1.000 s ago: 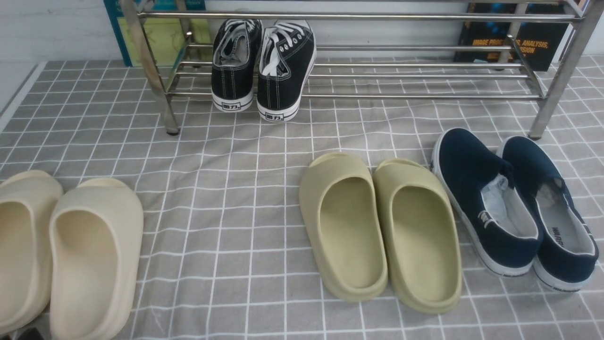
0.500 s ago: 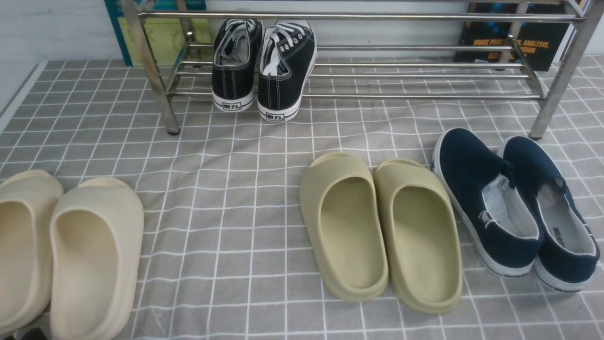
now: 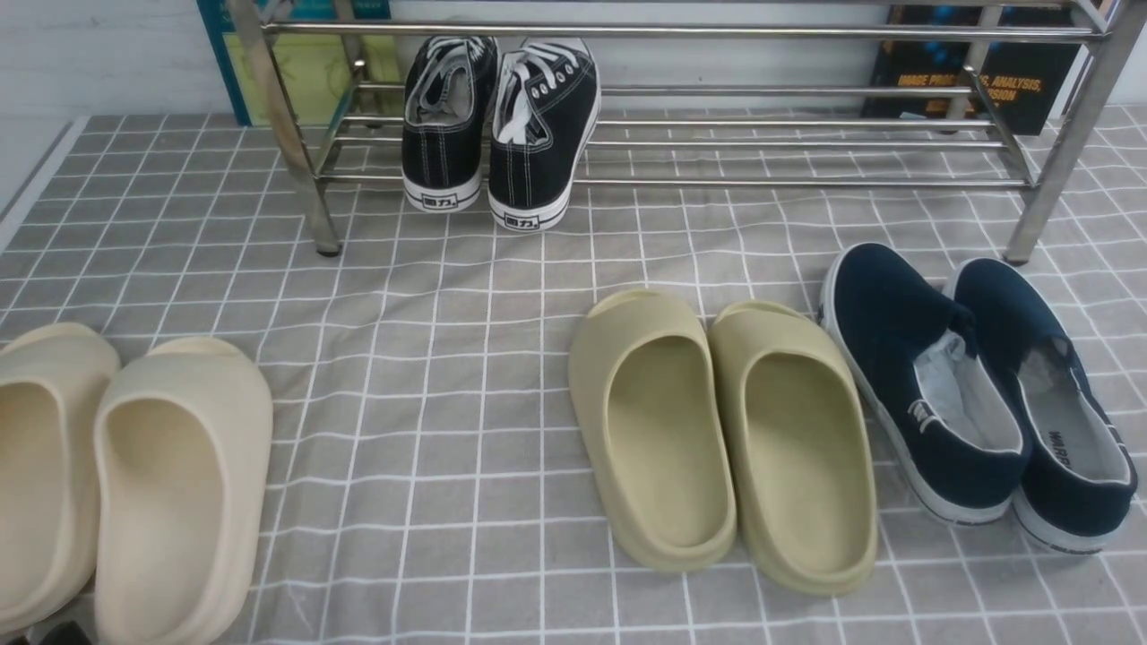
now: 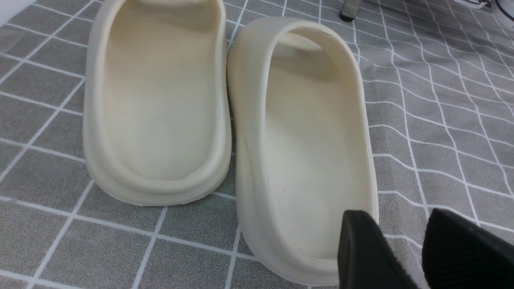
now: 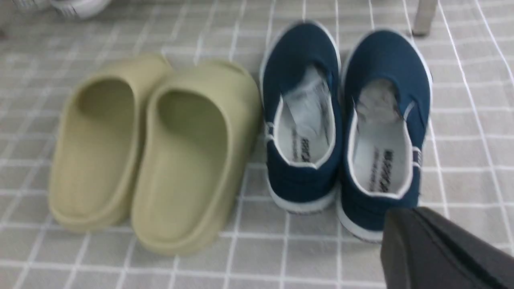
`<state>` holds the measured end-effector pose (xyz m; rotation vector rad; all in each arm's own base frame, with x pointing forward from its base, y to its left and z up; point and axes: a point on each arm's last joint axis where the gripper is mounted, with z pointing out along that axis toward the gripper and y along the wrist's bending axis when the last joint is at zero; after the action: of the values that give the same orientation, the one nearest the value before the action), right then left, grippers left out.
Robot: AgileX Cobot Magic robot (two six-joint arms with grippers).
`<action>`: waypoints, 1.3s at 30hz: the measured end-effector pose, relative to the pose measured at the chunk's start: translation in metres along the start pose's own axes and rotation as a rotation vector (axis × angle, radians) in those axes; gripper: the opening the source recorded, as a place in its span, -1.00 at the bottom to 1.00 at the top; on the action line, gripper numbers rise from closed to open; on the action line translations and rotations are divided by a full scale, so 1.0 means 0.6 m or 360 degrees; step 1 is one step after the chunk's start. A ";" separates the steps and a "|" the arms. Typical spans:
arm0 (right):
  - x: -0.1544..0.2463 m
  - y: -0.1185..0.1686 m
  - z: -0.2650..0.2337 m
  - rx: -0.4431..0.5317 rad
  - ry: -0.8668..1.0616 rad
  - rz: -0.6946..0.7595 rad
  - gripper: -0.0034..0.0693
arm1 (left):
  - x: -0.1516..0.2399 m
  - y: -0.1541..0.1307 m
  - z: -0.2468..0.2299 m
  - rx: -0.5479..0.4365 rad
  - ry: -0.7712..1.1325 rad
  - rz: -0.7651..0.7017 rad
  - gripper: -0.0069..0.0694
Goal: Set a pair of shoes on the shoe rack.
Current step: Use the right arm to grab the shoe closest to it
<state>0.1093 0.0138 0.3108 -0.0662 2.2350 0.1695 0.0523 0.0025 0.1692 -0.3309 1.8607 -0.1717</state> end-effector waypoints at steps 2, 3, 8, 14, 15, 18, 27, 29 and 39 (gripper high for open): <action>-0.029 0.001 0.020 -0.0010 0.0232 -0.0041 -0.91 | 0.000 0.000 0.000 0.0000 0.0000 -0.0001 -0.19; -0.042 0.004 0.030 -0.0028 0.0330 -0.0065 -0.91 | 0.000 0.000 0.000 0.0000 0.0000 -0.0001 -0.19; -0.090 0.035 0.091 -0.0115 0.0663 -0.0267 -0.89 | 0.000 0.000 0.000 0.0000 0.0000 -0.0001 -0.19; -0.114 0.072 0.181 -0.0151 0.0937 -0.0421 -0.63 | 0.000 0.000 0.000 0.0000 0.0000 -0.0001 -0.19; -0.117 0.074 0.188 -0.0149 0.0947 -0.0425 -0.56 | 0.000 0.000 0.000 0.0000 0.0000 -0.0001 -0.19; -0.119 0.077 0.239 -0.0129 0.1046 -0.0442 -0.24 | 0.000 0.000 0.000 0.0000 0.0000 -0.0001 -0.19; -0.086 0.069 0.377 -0.0023 0.1201 -0.0575 0.50 | 0.000 0.000 0.000 0.0000 0.0000 -0.0001 -0.19; -0.079 0.069 0.391 -0.0023 0.1225 -0.0579 0.42 | 0.000 0.000 0.000 0.0000 0.0000 -0.0001 -0.19; -0.076 0.078 0.400 -0.0072 0.1219 -0.0525 -0.78 | 0.000 0.000 0.000 0.0001 0.0000 -0.0002 -0.19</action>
<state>0.3189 0.0946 0.2038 -0.6095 2.9315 0.0076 0.0523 0.0025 0.1692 -0.3317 1.8606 -0.1729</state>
